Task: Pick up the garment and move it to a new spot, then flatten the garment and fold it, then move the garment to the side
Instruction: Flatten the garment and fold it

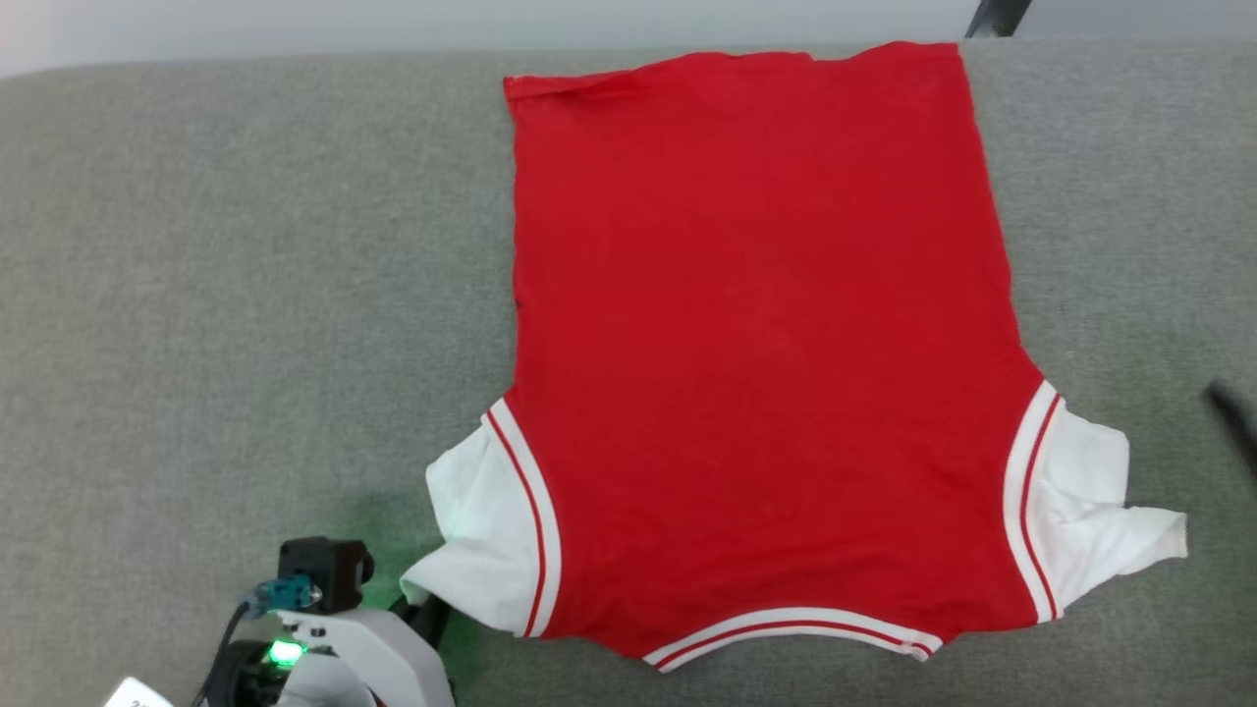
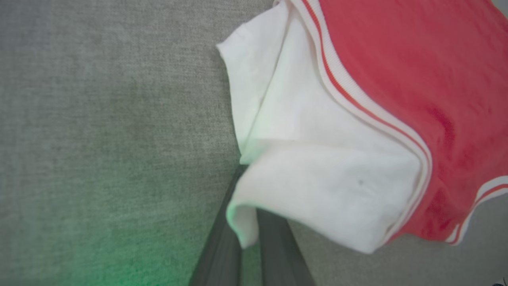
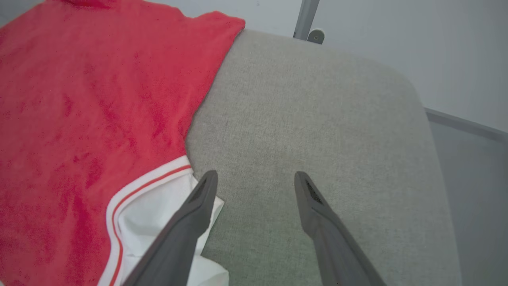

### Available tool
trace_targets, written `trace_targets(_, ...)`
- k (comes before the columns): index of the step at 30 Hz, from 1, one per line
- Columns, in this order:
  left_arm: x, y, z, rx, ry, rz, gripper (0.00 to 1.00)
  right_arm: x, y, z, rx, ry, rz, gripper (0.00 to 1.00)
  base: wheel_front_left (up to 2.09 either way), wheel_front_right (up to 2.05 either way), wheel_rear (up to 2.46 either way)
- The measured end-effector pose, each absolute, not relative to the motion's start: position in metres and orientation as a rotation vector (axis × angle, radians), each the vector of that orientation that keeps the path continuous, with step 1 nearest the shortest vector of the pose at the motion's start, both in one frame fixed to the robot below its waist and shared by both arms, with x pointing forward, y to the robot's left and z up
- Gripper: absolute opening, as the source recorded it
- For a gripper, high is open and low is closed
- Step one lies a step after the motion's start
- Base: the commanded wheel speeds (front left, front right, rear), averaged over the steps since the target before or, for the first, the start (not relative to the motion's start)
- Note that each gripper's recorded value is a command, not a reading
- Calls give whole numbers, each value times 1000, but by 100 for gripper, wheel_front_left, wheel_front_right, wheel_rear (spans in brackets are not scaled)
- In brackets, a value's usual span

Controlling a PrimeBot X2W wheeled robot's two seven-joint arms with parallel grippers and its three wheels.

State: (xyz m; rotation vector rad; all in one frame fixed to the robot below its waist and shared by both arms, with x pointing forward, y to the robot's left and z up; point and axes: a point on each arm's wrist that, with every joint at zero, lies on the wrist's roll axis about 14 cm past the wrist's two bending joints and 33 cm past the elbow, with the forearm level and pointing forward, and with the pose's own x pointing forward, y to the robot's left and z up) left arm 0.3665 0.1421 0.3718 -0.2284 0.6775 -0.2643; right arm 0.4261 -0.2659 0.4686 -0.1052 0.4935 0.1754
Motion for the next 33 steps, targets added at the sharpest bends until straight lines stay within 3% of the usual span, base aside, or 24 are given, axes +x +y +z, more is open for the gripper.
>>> trace_targets(7, 372, 135, 376, -232, 659, -280, 0, 483, -256, 522, -156, 437, 205, 100, 0, 0, 0)
trace_targets(16, 389, 122, 374, -247, 638, -320, 0, 575, -223, 489, -172, 725, 242, 100, 0, 0, 0)
trace_targets(25, 396, 121, 363, -281, 631, -318, 0, 659, -211, 462, -176, 821, 165, 100, 0, 0, 0)
trace_targets(33, 398, 126, 347, -308, 648, -291, 0, 683, -189, 379, -174, 967, 164, 100, 0, 0, 0)
